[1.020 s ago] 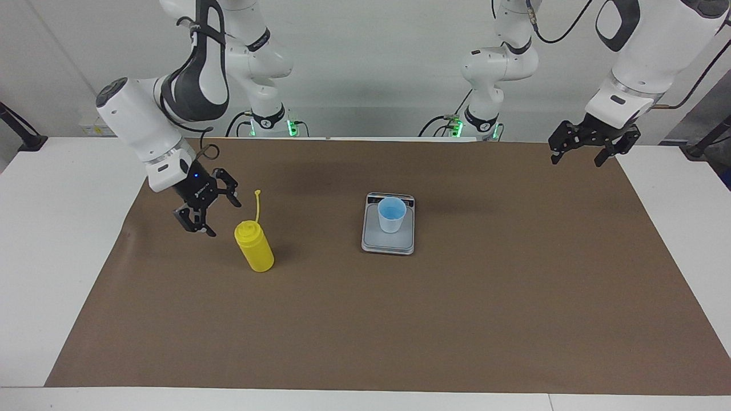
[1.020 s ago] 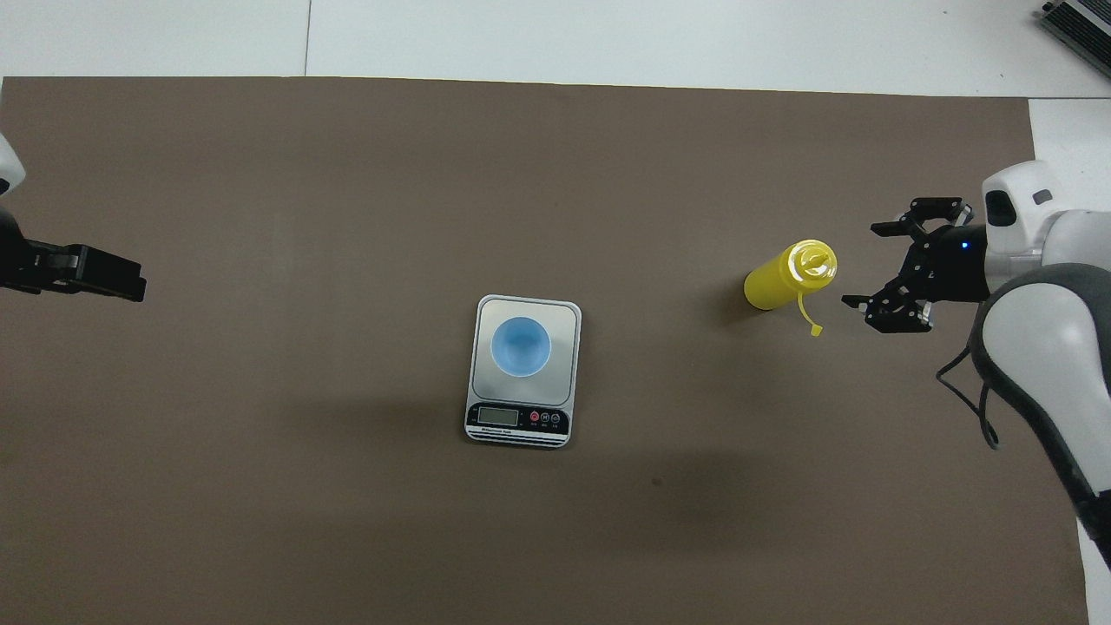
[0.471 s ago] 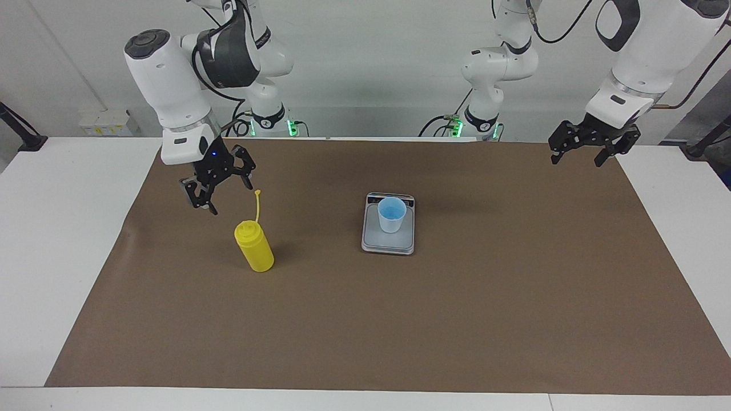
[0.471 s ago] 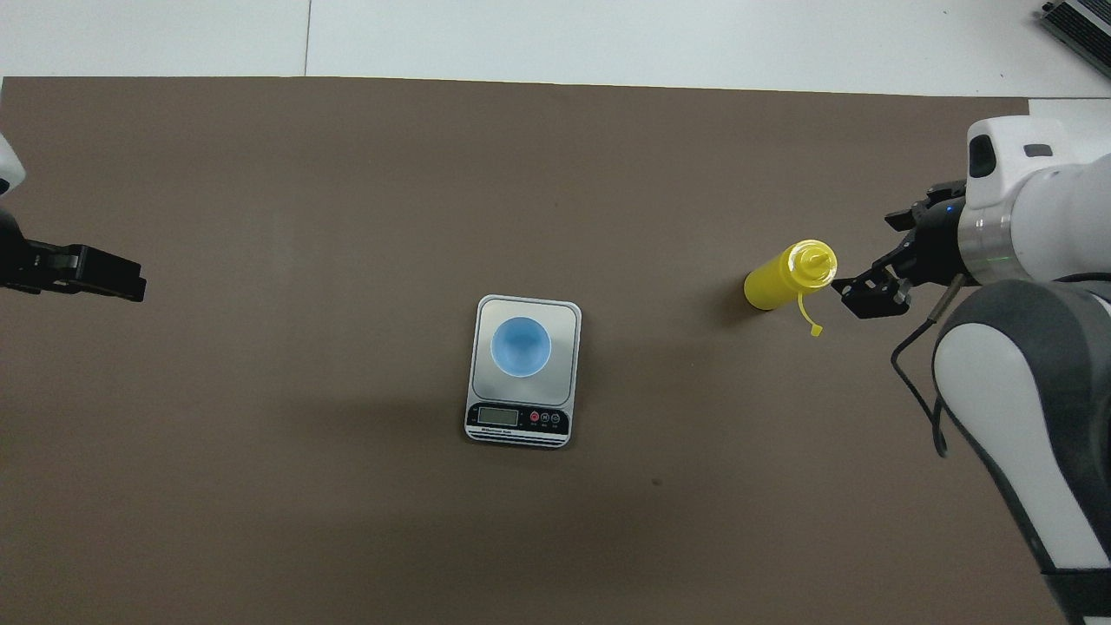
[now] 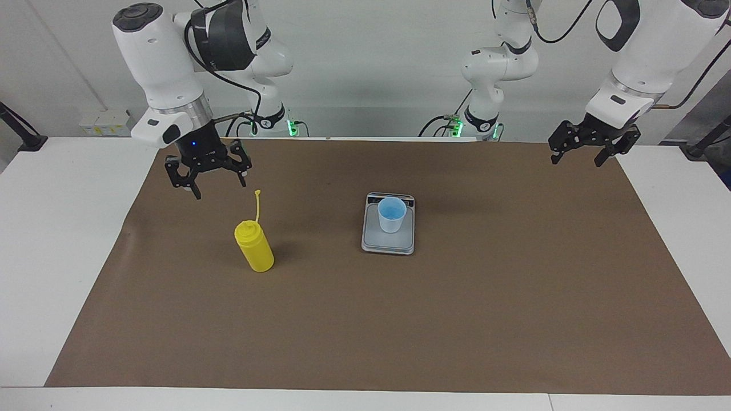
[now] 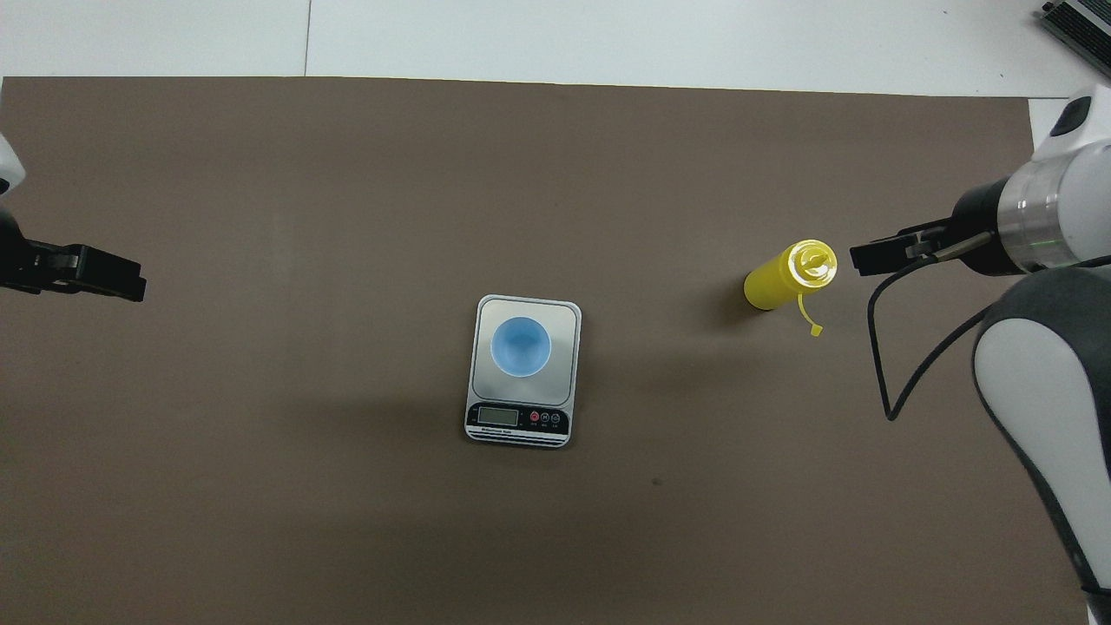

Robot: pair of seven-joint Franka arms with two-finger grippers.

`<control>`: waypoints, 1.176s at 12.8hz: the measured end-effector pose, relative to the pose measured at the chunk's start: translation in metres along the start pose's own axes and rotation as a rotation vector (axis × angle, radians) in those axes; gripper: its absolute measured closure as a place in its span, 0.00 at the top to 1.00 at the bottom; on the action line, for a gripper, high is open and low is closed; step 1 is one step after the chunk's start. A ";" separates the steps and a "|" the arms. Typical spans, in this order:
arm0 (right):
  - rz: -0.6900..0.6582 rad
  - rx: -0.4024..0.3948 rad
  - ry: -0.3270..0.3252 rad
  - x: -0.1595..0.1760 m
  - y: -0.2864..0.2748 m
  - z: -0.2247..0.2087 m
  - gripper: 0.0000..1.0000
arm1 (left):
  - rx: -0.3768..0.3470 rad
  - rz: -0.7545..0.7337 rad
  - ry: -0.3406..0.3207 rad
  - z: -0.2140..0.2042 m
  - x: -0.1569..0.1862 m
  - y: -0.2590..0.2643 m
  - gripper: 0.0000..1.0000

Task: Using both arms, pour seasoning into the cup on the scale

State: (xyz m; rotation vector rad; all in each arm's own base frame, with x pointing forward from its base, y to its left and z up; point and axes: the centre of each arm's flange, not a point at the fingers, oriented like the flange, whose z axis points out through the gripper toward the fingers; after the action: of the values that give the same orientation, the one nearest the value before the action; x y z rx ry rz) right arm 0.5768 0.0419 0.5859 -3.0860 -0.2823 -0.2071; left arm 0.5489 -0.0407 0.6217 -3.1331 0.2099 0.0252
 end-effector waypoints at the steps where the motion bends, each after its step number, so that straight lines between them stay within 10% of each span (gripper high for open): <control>1: 0.058 -0.024 -0.029 -0.002 0.002 -0.006 1.00 | 0.000 0.000 0.000 0.000 0.000 0.000 1.00; 8: 0.232 -0.068 -0.150 -0.014 0.005 0.000 1.00 | 0.000 0.000 0.000 0.000 0.000 0.000 1.00; 15: 0.259 -0.043 -0.114 -0.013 0.006 -0.016 1.00 | 0.000 0.000 0.000 0.000 0.000 0.000 1.00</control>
State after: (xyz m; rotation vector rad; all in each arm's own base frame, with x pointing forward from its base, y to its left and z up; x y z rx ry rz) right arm 0.5628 0.0330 0.5996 -3.1388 0.1222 -0.0295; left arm 0.5489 -0.0407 0.6217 -3.1331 0.2099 0.0252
